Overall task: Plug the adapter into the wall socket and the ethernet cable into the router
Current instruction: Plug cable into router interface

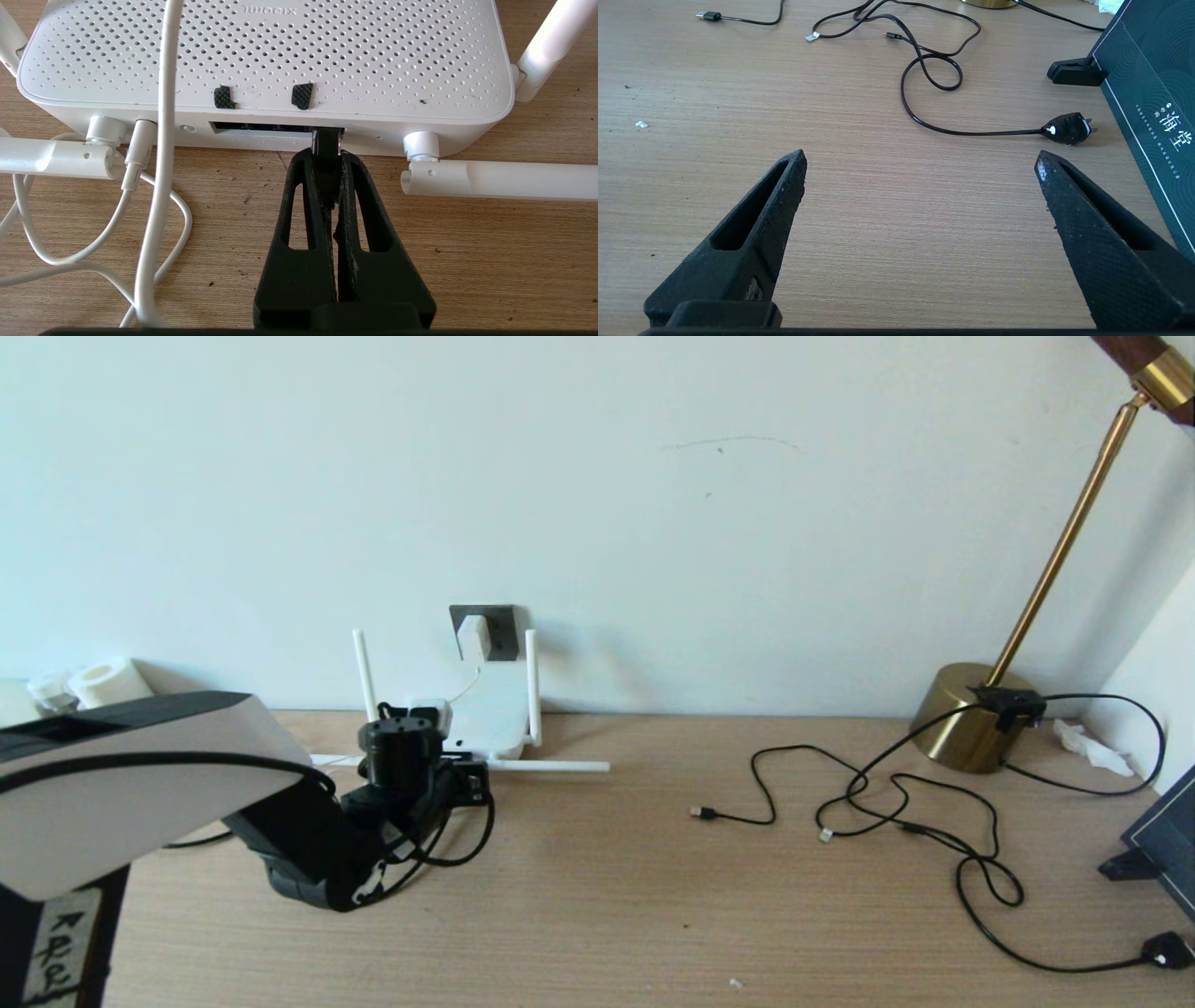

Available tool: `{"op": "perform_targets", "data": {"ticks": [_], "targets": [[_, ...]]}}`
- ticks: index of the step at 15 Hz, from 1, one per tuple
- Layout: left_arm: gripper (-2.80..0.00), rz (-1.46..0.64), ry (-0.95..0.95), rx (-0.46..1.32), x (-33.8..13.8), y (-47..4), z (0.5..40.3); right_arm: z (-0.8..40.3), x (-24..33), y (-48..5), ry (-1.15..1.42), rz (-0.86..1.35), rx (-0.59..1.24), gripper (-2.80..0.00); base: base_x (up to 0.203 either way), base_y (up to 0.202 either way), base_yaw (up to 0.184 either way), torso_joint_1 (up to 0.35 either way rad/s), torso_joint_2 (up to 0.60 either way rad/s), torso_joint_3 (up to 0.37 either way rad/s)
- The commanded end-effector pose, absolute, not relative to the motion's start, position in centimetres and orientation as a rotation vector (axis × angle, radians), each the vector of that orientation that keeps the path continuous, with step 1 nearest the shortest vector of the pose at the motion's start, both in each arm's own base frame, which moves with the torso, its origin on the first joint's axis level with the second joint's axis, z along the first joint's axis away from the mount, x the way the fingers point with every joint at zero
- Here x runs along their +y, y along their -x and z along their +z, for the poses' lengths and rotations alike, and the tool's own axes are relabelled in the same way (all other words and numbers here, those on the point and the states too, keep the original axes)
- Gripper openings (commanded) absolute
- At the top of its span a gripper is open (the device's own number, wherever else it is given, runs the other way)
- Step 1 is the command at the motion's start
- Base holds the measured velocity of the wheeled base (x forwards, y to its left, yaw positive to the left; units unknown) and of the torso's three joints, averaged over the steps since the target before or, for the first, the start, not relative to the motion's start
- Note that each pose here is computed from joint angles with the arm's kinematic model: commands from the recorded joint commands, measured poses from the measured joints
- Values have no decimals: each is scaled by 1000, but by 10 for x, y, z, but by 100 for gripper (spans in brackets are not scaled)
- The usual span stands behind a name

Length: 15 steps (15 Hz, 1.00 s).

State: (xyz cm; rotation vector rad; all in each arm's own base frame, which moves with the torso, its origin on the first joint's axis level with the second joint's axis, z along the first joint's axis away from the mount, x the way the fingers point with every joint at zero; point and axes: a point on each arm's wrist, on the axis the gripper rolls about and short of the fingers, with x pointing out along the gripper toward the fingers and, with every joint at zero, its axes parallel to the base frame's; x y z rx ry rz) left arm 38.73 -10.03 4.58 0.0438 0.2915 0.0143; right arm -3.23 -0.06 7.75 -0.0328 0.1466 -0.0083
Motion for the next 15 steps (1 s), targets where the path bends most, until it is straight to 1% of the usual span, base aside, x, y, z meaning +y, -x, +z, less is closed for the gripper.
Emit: {"op": "perform_targets", "data": {"ticks": [1,15], "targets": [[-280,16,-42,283,-100,-388,46,77,-1,32,34,-8,150,0,0,0,0,0,0,0],[-280,11,-44,280,-104,-395,40,78,-1,32,34,-8,149,0,0,0,0,0,0,0]]}}
